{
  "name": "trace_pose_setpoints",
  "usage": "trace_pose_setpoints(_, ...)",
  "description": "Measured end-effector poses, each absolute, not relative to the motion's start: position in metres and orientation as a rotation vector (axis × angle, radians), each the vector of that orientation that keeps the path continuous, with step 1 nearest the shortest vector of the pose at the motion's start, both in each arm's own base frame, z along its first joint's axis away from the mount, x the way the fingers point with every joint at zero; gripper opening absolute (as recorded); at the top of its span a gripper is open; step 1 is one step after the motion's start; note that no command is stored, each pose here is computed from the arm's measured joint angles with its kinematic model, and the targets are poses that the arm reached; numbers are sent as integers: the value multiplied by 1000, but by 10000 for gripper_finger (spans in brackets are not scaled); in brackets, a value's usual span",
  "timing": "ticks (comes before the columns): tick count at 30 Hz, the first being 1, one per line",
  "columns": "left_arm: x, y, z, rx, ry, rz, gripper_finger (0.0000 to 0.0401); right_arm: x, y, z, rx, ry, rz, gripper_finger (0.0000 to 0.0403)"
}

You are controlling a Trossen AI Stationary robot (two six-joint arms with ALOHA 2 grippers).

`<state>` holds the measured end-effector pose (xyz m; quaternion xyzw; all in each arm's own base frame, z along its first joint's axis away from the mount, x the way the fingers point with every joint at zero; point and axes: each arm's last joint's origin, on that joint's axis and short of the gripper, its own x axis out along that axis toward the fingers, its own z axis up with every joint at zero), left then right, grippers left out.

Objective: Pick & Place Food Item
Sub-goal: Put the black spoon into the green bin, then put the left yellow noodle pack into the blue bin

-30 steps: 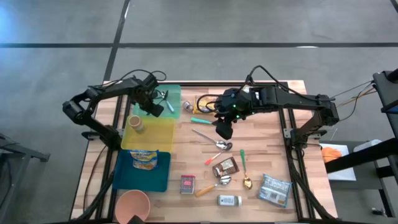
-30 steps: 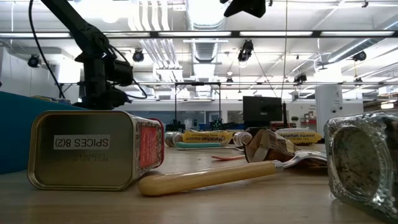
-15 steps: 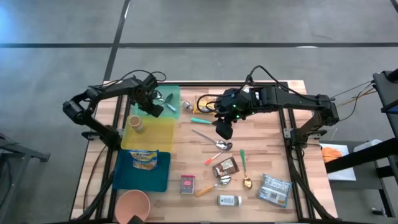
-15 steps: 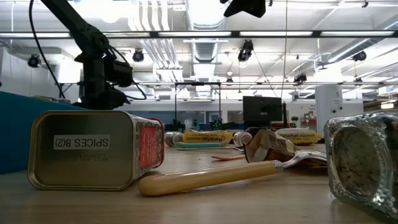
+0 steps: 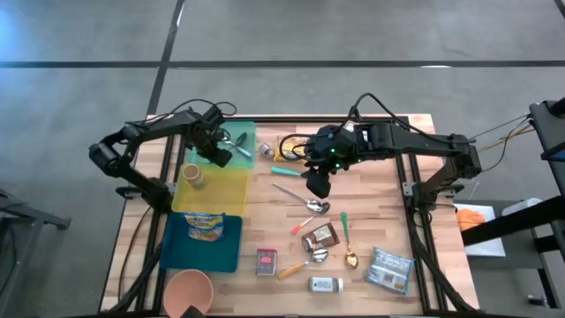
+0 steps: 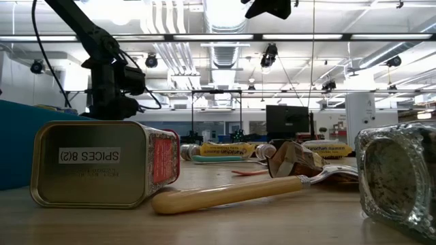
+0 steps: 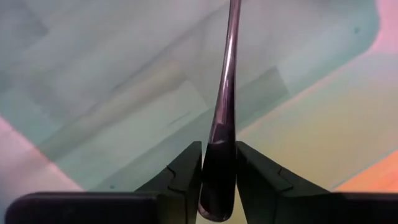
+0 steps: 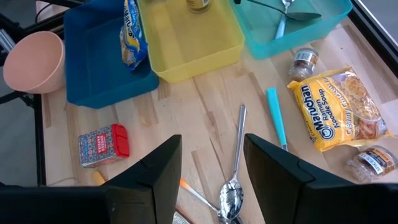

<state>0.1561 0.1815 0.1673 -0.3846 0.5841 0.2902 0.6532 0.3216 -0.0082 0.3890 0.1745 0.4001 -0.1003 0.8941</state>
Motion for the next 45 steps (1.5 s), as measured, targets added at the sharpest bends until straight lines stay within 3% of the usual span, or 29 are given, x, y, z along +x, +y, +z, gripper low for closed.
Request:
trace_pose_setpoints(8, 156, 181, 168, -867, 1328, 630, 112, 322, -8, 389, 362, 830, -208, 173)
trace_pose_setpoints(17, 155, 181, 168, -861, 1344, 657, 247, 322, -8, 389, 362, 830, -208, 173)
trace_pose_setpoints(22, 155, 180, 169, -882, 1333, 679, 289, 322, -8, 389, 362, 830, -208, 173)
trace_pose_setpoints(29, 156, 181, 188, -883, 1324, 671, 294, 322, -8, 389, 361, 830, -211, 173)
trace_pose_setpoints(35, 168, 177, 230, -852, 1175, 655, 294, 319, -11, 384, 413, 854, -308, 173)
trace_pose_setpoints(45, 205, 124, 272, -752, 995, 498, 294, 320, -25, 340, 431, 1016, -442, 173)
